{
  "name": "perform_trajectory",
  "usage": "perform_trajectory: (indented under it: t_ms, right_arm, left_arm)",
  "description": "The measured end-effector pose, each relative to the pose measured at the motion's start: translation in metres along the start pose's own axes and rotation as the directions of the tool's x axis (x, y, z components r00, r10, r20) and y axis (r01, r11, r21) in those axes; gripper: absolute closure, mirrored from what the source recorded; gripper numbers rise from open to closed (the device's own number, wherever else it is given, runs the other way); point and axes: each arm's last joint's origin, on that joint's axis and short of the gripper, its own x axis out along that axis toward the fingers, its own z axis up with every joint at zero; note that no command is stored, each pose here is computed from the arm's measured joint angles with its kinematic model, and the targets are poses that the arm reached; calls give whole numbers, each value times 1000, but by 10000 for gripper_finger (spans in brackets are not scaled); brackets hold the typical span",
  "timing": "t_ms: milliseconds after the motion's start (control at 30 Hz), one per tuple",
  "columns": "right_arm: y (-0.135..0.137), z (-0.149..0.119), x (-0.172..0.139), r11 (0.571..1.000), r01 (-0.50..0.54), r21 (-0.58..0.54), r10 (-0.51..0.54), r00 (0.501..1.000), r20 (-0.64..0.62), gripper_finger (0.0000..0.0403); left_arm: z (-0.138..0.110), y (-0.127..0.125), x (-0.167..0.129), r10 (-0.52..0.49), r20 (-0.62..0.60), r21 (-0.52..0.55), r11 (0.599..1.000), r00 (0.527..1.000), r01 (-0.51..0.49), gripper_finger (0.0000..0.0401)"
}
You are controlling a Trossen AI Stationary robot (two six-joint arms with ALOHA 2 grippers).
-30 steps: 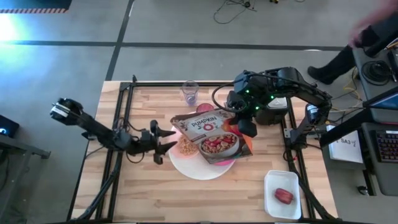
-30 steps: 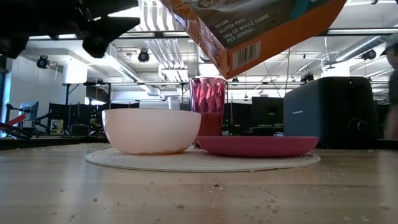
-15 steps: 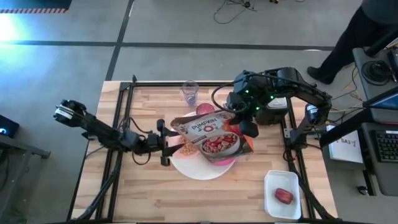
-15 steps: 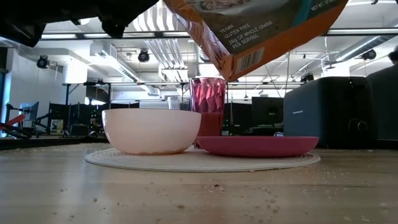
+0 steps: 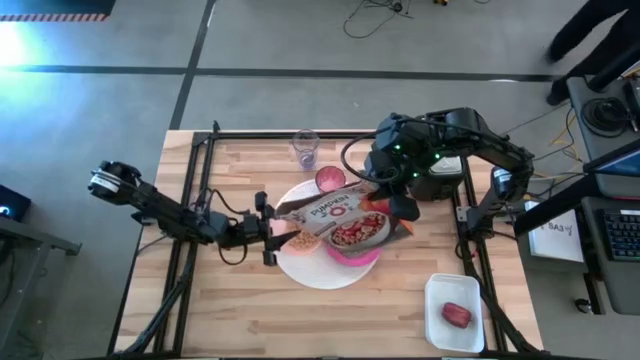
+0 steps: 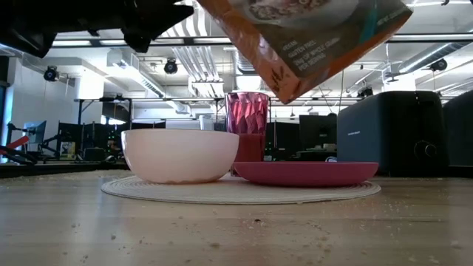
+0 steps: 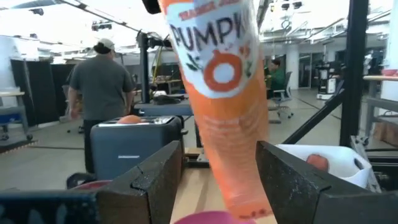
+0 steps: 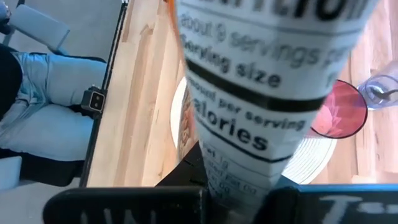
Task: Arrange a breakfast setting
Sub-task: Pour the cereal into the orange bowl
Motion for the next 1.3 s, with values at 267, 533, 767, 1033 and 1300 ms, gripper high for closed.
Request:
perform_trajectory:
  t_ms: [267,533,767,1033,1300]
  right_arm:
    - [0,-1,-2,1000,4,-25,-4,1000,3,394]
    - [0,0,1,999,3,-36,-3,1000,-6,394]
    - [0,0,1,999,2,-47,-2,1000,-1,394]
    - [1,0,-1,996,-29,-88,30,1000,7,394]
    - [1,0,-1,996,-26,-90,27,1000,7,394]
  left_arm:
    - [9,-6,5,-123,50,-3,992,991,124,209]
    - [18,-6,14,-107,76,41,994,991,104,209]
    - [8,-4,14,-30,23,31,999,999,29,209]
    - [-2,-4,17,4,-15,9,1000,1000,-4,209]
    - [8,-11,24,-166,55,-17,986,985,167,209]
